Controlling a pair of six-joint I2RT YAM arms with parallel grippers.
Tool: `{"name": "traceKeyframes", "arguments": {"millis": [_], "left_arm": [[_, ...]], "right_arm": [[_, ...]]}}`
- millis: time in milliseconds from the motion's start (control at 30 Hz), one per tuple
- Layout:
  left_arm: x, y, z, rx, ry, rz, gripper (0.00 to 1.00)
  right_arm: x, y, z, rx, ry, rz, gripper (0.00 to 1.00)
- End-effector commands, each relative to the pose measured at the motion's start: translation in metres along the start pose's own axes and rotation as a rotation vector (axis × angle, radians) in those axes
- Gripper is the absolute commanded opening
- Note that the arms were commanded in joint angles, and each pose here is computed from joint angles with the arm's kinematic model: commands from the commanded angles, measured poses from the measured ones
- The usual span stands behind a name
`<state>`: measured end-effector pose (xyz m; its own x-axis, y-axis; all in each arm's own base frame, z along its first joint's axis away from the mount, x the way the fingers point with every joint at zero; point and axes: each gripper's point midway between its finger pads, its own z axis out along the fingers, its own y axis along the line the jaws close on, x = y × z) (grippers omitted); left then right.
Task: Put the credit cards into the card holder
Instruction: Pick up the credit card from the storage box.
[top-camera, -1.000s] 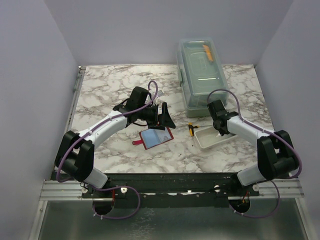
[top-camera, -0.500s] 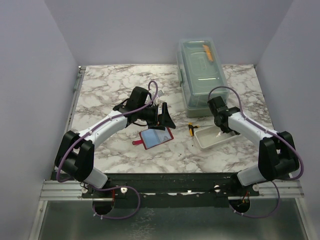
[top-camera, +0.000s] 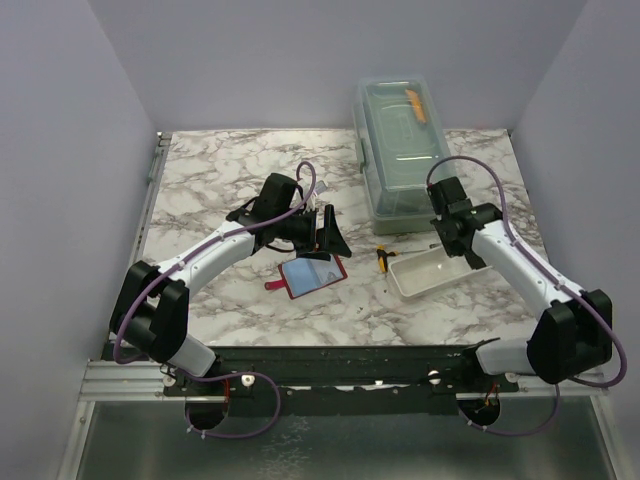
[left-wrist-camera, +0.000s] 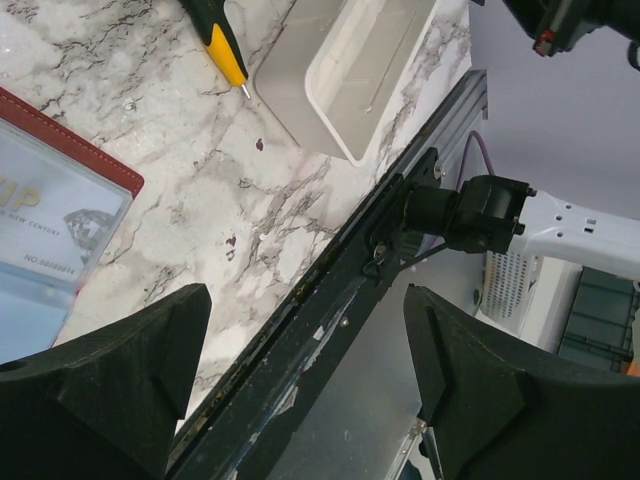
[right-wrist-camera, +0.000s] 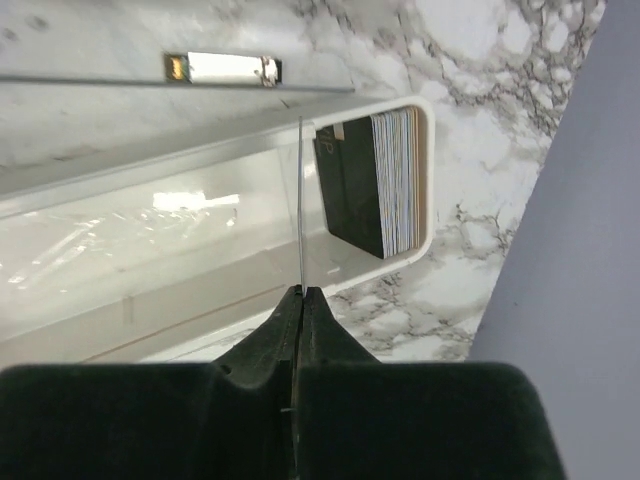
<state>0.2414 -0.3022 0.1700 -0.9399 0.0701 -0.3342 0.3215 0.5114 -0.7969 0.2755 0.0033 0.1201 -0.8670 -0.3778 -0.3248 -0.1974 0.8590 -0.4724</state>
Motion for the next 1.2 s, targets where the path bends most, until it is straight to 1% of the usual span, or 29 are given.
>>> {"name": "traceKeyframes", "arguments": {"millis": [0,67,133,200,267,367,433,533,600,667,800,900,1033,1167], "left_arm": [[-0.004,-0.001,-0.002,-0.007,-0.024,-0.021,0.85],[-0.006,-0.003,-0.003,-0.012,-0.035,-0.051,0.85],[-0.007,-0.006,-0.005,-0.010,-0.050,-0.080,0.83],[-0.012,-0.009,-0.008,-0.012,-0.088,-0.112,0.82],[-0.016,-0.012,-0.011,-0.001,-0.150,-0.139,0.82],[-0.025,-0.023,-0.019,0.079,-0.274,-0.153,0.82],[-0.028,-0.030,-0.025,0.140,-0.349,-0.177,0.82],[-0.029,-0.041,-0.038,0.233,-0.440,-0.189,0.82],[-0.030,-0.055,-0.049,0.292,-0.488,-0.156,0.83],[-0.029,-0.069,-0.059,0.338,-0.514,-0.111,0.84],[-0.025,-0.088,-0.068,0.394,-0.496,-0.061,0.83],[-0.026,-0.091,-0.072,0.401,-0.509,-0.058,0.79],[-0.027,-0.093,-0.073,0.406,-0.510,-0.050,0.70],[-0.029,-0.094,-0.073,0.407,-0.499,-0.029,0.57]], "right_arm": [[-0.021,0.009,-0.032,-0.138,-0.092,0.106,0.00],[-0.030,0.010,-0.046,-0.184,-0.124,0.152,0.00],[-0.045,0.025,-0.066,-0.314,-0.192,0.193,0.00],[-0.061,0.064,-0.103,-0.578,-0.289,0.185,0.00],[-0.069,0.099,-0.140,-0.804,-0.360,0.169,0.00],[-0.083,0.126,-0.170,-1.026,-0.402,0.233,0.00],[-0.101,0.136,-0.186,-1.140,-0.438,0.308,0.00],[-0.127,0.139,-0.222,-1.313,-0.551,0.401,0.00],[-0.135,0.140,-0.239,-1.401,-0.586,0.410,0.00],[-0.137,0.148,-0.248,-1.500,-0.561,0.374,0.00],[-0.132,0.162,-0.255,-1.646,-0.511,0.294,0.00],[-0.128,0.166,-0.259,-1.703,-0.512,0.254,0.00],[-0.120,0.169,-0.258,-1.725,-0.494,0.220,0.00],[-0.112,0.175,-0.253,-1.730,-0.459,0.191,0.00]]}}
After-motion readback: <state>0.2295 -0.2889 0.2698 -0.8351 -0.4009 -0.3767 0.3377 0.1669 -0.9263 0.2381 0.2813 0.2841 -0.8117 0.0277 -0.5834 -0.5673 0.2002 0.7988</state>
